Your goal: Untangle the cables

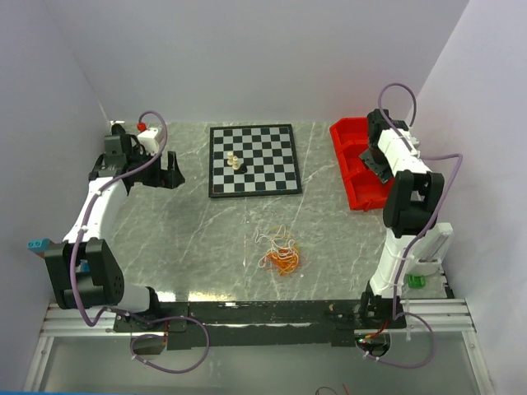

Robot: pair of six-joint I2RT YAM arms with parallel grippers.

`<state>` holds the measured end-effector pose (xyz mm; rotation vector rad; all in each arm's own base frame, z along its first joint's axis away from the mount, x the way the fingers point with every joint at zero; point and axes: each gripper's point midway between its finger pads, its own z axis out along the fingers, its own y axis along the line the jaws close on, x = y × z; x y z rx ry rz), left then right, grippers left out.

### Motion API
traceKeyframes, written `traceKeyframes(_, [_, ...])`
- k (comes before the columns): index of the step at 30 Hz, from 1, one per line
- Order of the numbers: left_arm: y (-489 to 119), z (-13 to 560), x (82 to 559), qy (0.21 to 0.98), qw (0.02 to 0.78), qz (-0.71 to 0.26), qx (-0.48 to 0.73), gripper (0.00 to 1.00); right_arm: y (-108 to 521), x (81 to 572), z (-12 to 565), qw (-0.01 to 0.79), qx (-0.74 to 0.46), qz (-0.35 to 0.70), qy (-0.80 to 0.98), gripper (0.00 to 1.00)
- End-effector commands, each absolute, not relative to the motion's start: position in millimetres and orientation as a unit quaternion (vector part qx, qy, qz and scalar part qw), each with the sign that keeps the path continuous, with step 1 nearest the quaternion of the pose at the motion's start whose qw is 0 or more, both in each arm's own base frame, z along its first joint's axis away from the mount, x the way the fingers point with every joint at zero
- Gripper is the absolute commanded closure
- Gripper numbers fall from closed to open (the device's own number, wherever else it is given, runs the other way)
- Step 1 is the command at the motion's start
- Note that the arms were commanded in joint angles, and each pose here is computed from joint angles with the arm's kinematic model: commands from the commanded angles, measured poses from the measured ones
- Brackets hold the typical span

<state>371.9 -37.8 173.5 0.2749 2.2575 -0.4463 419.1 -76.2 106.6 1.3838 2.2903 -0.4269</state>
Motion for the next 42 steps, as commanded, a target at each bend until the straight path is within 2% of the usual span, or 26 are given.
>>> traceKeyframes(1, [-41.3, 184.2, 373.9, 0.877, 0.424, -0.178, 0.138, 0.03, -72.1, 441.1, 105.4, 0.22, 0.512, -0.131, 0.82, 0.14])
traceKeyframes(10, [-43.3, 178.8, 370.4, 0.876, 0.422, -0.182, 0.145, 0.03, -63.2, 461.6, 94.2, 0.222, 0.513, -0.1, 0.823, 0.17])
traceKeyframes(12, [-42.6, 176.5, 371.0, 0.877, 0.422, -0.18, 0.144, 0.03, -63.8, 465.7, 90.1, 0.218, 0.511, -0.101, 0.825, 0.21])
traceKeyframes(18, [-43.5, 168.9, 370.8, 0.88, 0.413, -0.185, 0.144, 0.03, -60.6, 467.5, 73.0, 0.199, 0.506, -0.1, 0.833, 0.54])
traceKeyframes(24, [-45.6, 169.5, 372.0, 0.88, 0.41, -0.193, 0.141, 0.03, -57.0, 459.2, 66.3, 0.201, 0.5, -0.096, 0.837, 0.91])
traceKeyframes(26, [-47.0, 171.3, 371.6, 0.879, 0.411, -0.197, 0.143, 0.03, -55.0, 457.4, 70.5, 0.202, 0.495, -0.096, 0.84, 1.0])
traceKeyframes(29, [-48.1, 173.8, 370.5, 0.876, 0.415, -0.2, 0.142, 0.03, -53.3, 452.6, 82.9, 0.21, 0.497, -0.094, 0.837, 1.0])
traceKeyframes(42, [-46.3, 189.6, 359.0, 0.873, 0.426, -0.187, 0.145, 0.03, -32.9, 428.5, 198.8, 0.35, 0.484, 0.017, 0.802, 1.0])
